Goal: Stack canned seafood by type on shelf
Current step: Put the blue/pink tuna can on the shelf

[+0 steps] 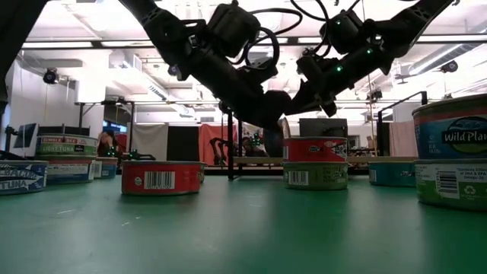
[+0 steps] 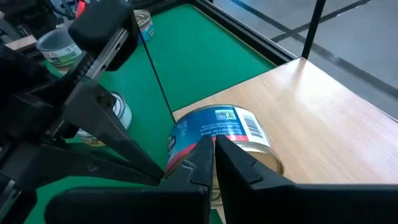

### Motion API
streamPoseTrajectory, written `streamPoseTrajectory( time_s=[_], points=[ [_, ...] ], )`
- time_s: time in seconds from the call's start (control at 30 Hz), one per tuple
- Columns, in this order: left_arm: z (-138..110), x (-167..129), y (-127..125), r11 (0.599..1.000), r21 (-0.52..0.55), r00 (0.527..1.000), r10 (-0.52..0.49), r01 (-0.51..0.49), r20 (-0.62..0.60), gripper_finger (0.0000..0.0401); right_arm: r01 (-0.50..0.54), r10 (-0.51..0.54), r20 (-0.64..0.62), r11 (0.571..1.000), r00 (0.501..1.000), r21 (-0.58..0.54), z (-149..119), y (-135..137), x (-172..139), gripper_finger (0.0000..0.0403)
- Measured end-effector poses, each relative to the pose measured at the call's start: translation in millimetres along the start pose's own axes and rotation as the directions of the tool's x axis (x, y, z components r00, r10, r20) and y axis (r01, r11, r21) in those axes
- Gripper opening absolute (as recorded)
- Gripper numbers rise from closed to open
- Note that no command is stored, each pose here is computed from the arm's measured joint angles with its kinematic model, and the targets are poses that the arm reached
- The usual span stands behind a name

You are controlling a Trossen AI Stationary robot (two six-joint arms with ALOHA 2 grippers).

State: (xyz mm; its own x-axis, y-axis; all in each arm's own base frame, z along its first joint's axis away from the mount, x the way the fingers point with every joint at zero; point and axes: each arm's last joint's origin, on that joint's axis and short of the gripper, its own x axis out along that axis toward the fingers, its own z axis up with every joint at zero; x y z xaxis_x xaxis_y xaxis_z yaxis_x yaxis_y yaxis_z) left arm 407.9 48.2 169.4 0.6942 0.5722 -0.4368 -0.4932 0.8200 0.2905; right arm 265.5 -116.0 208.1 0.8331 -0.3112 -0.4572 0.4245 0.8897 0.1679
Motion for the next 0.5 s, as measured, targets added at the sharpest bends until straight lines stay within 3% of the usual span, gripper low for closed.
streamPoseTrajectory(
  time_s=[0.27, 0.5],
  points=[
    [17, -21, -1, 1.000, 0.003, 0.999, -0.013, 0.013, 0.043, 0.0000, -0.005, 0.005, 0.040, 1.000, 0.999, -0.002, 9, 2, -12, 0.0009],
    [48, -72, 30, 1.000, 0.011, 0.999, -0.019, 0.019, 0.028, 0.0000, 0.014, -0.011, -0.071, 0.999, 0.997, 0.045, -5, 0, -15, 0.0009]
  ],
)
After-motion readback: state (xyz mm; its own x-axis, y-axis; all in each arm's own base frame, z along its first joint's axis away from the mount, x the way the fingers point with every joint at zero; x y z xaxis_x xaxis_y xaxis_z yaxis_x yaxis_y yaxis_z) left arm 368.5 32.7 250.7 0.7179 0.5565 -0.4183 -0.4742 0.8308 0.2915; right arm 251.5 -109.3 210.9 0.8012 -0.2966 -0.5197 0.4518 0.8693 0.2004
